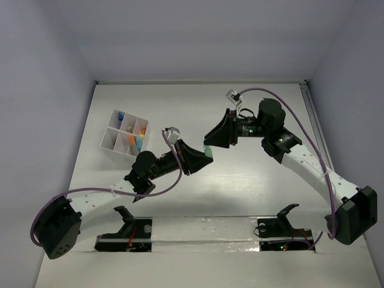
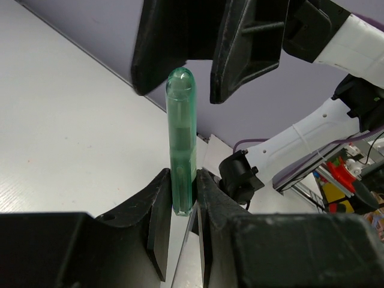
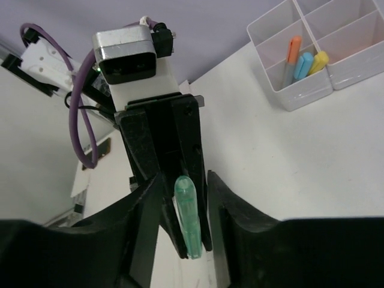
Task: Sort the stationery into containers
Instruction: Place the pen in the storage box.
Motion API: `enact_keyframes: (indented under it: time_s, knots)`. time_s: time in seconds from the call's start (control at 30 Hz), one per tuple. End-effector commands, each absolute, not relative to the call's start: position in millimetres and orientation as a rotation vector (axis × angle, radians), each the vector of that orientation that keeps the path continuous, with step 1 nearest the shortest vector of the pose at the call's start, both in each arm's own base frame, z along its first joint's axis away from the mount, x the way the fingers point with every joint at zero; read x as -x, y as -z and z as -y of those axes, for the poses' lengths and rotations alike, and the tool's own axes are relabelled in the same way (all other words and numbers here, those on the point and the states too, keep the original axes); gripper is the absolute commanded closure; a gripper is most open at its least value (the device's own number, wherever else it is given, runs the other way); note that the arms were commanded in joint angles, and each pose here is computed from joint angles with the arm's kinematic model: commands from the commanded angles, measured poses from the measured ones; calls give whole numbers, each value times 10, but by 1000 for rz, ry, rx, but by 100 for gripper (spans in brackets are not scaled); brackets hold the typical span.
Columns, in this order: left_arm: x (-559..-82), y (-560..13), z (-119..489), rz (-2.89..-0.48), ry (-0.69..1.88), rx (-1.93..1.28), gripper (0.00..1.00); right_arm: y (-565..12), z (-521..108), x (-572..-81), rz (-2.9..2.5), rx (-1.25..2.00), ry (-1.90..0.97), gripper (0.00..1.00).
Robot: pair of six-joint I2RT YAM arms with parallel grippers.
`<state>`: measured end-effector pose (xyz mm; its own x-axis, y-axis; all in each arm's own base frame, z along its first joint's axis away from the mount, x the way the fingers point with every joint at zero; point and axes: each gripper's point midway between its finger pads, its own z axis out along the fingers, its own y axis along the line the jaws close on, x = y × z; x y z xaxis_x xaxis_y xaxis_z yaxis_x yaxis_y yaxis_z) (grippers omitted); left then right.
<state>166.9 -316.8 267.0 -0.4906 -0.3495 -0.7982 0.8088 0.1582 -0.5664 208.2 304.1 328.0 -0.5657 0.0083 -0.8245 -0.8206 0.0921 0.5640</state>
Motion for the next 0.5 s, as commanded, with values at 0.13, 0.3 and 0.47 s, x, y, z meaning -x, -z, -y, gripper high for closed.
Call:
enact_keyframes:
  time_s: [0.13, 0.3, 0.47]
  knots:
    - [-1652, -3059, 3171, -1324, 1567, -475, 100, -3380, -3049, -2072, -1634, 843, -1569, 65]
    - [-1666, -3148, 3190, -1303, 1572, -477, 100, -3278, -3043, -2078, -1666, 829, -1565, 66]
    - [-1675, -3210, 3198, -1289, 1576, -474, 100, -3204, -3046, -2032, -1685, 831, -1569, 78]
